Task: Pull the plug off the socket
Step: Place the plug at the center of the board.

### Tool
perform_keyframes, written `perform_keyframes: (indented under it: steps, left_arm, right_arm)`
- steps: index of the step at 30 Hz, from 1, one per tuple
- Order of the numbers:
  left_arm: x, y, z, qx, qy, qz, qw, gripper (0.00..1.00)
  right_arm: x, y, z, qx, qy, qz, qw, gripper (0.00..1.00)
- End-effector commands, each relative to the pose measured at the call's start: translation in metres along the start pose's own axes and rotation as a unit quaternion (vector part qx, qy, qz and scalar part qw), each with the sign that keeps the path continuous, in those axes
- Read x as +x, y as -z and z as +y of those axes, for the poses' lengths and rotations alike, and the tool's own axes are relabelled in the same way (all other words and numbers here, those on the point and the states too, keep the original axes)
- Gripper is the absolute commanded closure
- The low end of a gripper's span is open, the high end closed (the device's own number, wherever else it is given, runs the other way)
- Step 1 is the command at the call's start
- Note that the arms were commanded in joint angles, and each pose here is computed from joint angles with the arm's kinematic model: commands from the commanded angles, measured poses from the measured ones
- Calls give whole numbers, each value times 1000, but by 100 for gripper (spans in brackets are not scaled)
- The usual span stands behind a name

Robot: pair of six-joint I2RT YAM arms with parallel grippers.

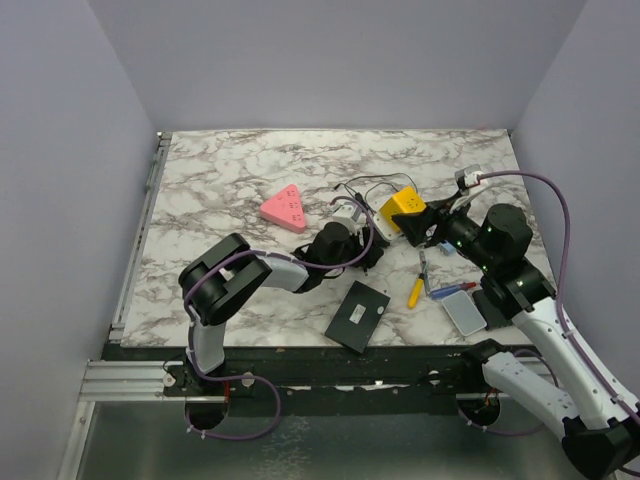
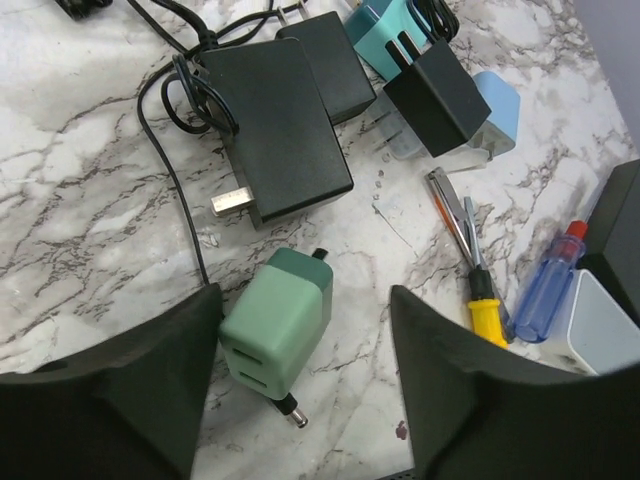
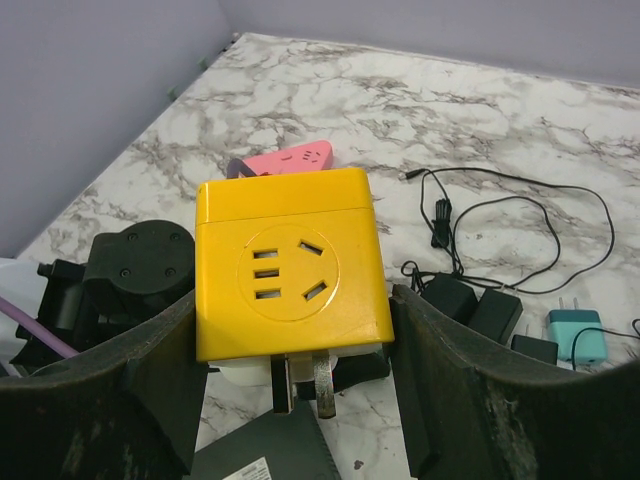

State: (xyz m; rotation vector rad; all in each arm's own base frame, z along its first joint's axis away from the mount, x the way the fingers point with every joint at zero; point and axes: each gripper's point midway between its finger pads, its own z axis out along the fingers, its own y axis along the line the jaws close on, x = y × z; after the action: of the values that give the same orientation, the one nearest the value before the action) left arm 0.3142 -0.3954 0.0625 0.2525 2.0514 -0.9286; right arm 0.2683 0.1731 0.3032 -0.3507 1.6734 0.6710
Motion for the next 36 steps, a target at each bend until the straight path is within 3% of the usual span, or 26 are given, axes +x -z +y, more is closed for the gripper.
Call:
perform_keyframes:
  steps: [1, 10, 17, 25, 30, 36]
  left_arm:
    - [-22, 7, -6, 3, -30, -38, 999, 24]
    - [-71, 48, -9, -18, -80, -113, 990, 2]
    - [-128, 106, -5, -31, -56, -153, 986, 1]
    - [-206, 157, -53, 129, -10, -108, 986, 1]
    - [-190, 168, -93, 262, -50, -48, 963, 1]
    - [-177, 178, -90, 269, -80, -55, 958, 1]
  right_arm:
    - [-12, 1, -1, 7, 4, -28, 1000, 99]
    - [-12, 4, -13, 43, -2, -38, 998, 99]
    - [1, -3, -32, 90, -23, -25, 995, 99]
    - [3, -21, -24, 52, -65, -59, 995, 99]
    - [-6, -28, 4, -27, -88, -74, 993, 99]
    - [-18, -27, 22, -75, -99, -93, 988, 99]
